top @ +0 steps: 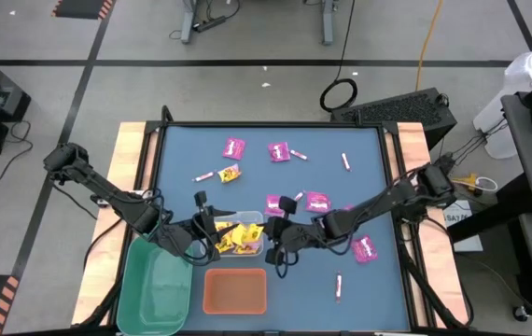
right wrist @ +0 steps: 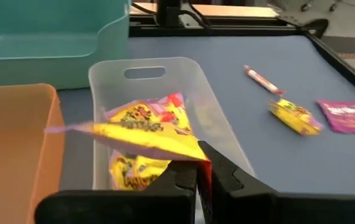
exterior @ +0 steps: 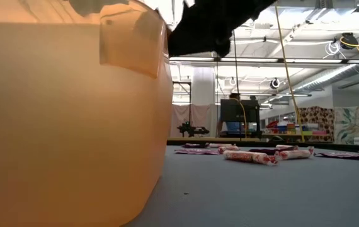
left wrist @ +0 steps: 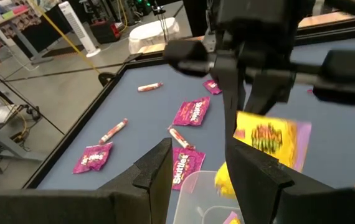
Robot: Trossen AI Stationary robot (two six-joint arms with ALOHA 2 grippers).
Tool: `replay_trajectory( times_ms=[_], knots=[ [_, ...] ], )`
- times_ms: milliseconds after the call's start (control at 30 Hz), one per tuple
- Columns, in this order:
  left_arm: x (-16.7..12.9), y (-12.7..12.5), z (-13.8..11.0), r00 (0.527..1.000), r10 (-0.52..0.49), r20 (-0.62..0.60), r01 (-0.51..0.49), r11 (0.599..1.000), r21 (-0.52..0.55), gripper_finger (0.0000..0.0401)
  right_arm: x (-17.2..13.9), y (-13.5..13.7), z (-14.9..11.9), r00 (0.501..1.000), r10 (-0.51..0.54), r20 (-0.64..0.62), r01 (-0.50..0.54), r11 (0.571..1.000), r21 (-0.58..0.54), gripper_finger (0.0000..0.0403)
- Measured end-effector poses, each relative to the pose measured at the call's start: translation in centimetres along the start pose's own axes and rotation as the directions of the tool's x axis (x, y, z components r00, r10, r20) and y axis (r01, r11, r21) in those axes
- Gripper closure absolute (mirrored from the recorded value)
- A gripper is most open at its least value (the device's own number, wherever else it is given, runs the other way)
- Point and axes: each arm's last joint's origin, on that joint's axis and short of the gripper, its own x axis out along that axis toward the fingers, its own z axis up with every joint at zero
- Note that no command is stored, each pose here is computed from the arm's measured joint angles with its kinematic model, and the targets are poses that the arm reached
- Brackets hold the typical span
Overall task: Sort candy
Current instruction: Put the yellow candy into the transparent bin
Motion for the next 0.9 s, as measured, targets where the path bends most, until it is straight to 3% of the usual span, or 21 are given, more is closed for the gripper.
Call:
replay_trajectory(
  times_ms=[467, 900],
  knots=[
    [0.0, 0.0, -0.1, 1.0, 0.0, -0.004, 0.0, 1.0, 0.01, 0.0248, 4.9, -1.5, -2.6, 0.999, -0.036, -0.022, 0.037, 0.999, 0.03, 0.0393],
    [0.0, 0.0, -0.3, 1.0, 0.003, -0.025, -0.003, 1.0, 0.026, 0.0248, 4.1, -1.9, -2.0, 0.998, 0.003, -0.059, -0.002, 1.0, 0.025, 0.0246]
  ],
)
